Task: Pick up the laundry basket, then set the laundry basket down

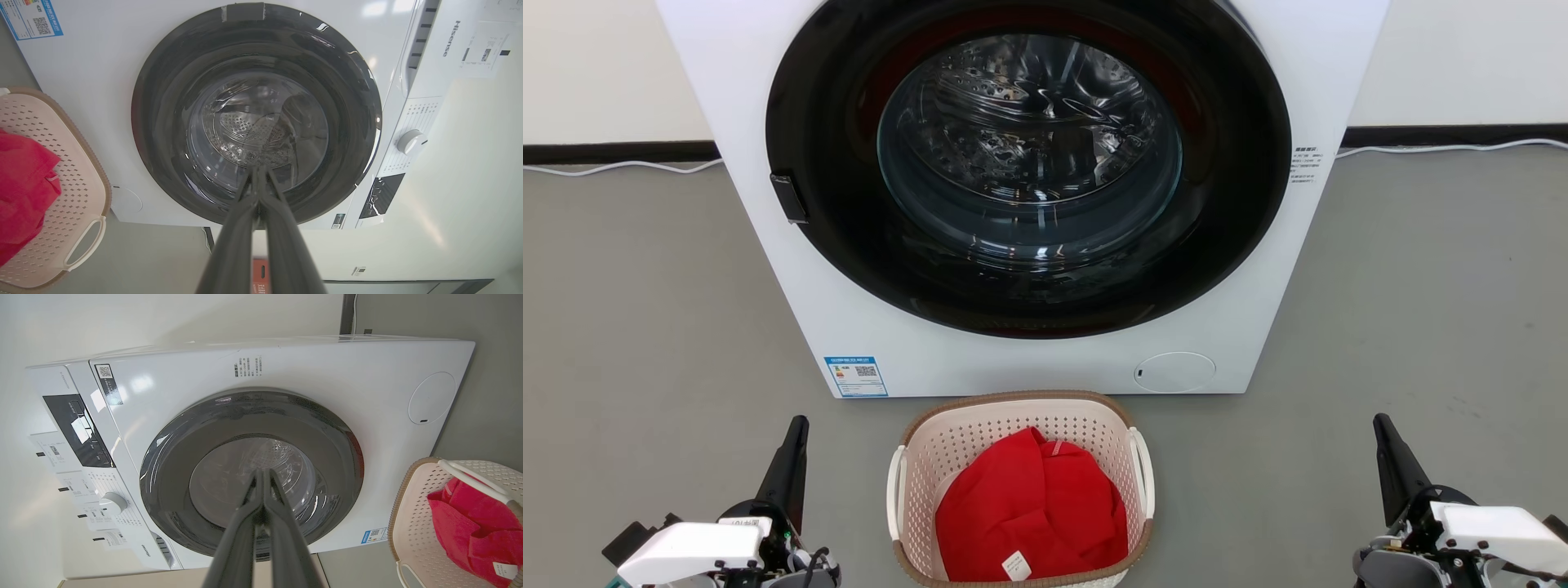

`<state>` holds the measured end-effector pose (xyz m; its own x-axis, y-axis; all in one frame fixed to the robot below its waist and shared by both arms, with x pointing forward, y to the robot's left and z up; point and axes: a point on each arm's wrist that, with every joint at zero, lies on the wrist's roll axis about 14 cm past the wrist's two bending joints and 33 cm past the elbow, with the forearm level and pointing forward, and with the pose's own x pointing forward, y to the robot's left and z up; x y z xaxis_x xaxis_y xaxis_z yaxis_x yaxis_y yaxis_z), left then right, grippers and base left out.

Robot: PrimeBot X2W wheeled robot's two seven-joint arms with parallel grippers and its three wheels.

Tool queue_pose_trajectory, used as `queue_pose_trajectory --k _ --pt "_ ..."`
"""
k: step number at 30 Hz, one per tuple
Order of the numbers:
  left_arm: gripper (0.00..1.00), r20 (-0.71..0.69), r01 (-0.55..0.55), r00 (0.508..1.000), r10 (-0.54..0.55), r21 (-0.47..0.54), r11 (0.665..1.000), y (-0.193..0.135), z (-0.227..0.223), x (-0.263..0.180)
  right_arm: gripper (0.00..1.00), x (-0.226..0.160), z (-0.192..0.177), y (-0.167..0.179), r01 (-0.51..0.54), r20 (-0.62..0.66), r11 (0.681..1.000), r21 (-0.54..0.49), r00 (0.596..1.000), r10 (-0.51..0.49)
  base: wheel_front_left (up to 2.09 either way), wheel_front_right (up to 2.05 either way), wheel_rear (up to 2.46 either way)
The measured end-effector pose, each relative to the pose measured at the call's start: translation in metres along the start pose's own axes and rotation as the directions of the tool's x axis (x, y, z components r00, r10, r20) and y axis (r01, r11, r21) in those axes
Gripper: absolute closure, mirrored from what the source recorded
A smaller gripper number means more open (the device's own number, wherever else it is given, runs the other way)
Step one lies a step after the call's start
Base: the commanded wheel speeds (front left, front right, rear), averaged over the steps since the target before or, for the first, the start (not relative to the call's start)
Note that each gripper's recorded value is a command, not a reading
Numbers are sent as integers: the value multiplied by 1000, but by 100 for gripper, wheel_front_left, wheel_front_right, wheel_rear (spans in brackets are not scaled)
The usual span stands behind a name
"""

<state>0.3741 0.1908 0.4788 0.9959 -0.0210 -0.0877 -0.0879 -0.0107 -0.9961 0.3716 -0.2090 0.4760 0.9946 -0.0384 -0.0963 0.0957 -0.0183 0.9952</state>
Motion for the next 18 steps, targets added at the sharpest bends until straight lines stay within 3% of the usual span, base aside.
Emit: queue_pose_trajectory --k 18 --pt "100 -2 0 1000 0 2 1000 0 0 0 100 0 0 0 0 2 1000 1 1000 0 0 0 0"
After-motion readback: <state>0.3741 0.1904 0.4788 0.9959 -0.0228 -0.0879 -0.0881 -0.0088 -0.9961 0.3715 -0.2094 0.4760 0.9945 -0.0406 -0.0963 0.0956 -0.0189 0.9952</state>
